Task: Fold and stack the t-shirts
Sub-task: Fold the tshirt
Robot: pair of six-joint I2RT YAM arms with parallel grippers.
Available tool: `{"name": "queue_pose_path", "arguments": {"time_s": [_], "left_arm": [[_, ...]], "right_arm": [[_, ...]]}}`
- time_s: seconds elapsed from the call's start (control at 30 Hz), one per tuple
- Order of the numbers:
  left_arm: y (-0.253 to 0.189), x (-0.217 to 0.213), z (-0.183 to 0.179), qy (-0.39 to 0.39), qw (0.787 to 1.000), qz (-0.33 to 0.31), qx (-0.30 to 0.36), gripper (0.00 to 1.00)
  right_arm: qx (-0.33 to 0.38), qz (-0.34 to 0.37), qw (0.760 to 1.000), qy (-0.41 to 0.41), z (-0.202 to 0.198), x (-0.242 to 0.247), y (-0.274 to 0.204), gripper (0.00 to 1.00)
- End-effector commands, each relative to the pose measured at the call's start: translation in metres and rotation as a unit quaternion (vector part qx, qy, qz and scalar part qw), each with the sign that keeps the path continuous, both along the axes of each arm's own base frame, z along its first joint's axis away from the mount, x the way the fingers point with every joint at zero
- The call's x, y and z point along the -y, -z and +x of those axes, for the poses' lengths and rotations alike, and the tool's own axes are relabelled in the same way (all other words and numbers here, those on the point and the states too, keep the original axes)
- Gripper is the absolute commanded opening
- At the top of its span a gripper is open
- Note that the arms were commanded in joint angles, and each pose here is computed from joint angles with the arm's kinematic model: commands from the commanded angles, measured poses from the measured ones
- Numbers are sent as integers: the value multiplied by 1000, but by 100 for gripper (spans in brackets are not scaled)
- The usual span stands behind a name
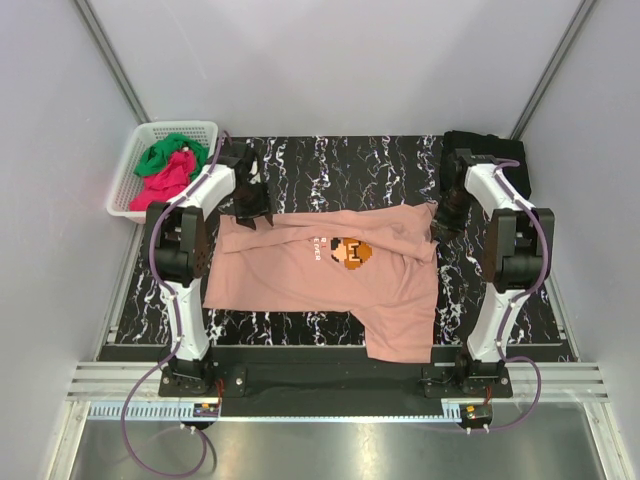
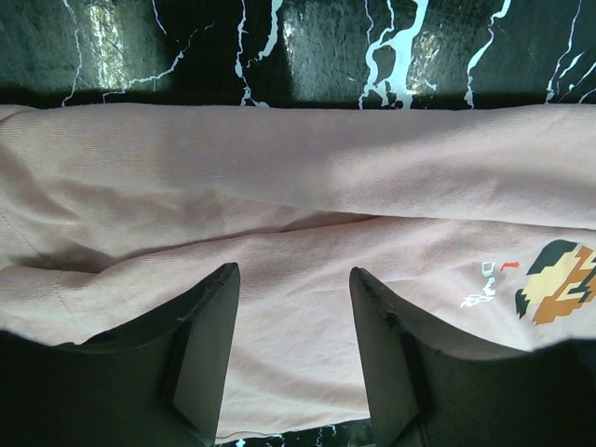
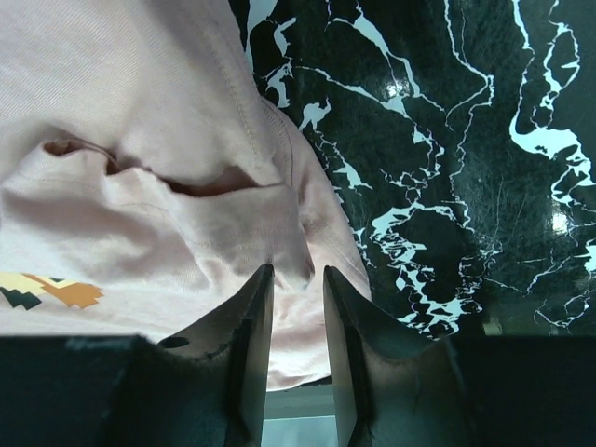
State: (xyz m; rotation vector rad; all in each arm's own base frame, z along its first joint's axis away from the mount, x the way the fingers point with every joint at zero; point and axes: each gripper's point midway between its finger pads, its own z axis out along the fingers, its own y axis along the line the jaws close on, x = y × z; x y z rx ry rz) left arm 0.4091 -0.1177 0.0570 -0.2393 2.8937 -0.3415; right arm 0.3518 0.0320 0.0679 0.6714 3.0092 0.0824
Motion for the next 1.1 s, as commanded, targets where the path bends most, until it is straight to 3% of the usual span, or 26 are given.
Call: {"name": "queue_pose_path", "arguments": {"time_s": [0.0,0.57,0.83,1.07], "left_arm": [[-20,-5,6,3,999,4,36,55],[-16,-7,3,3,1000,10,29,53],[-17,-7,7,2,1000,10,30,53],[-21,-6,12,1,999,9,32,53]], "right_arm": [[4,-2,1000,-1,6,2,6,36],[7,25,1000,-13,16,-4,15,35],[6,45,999,-18,9,-12,11,0],[17,59,998,-13,-9,-17,-11,0]]}}
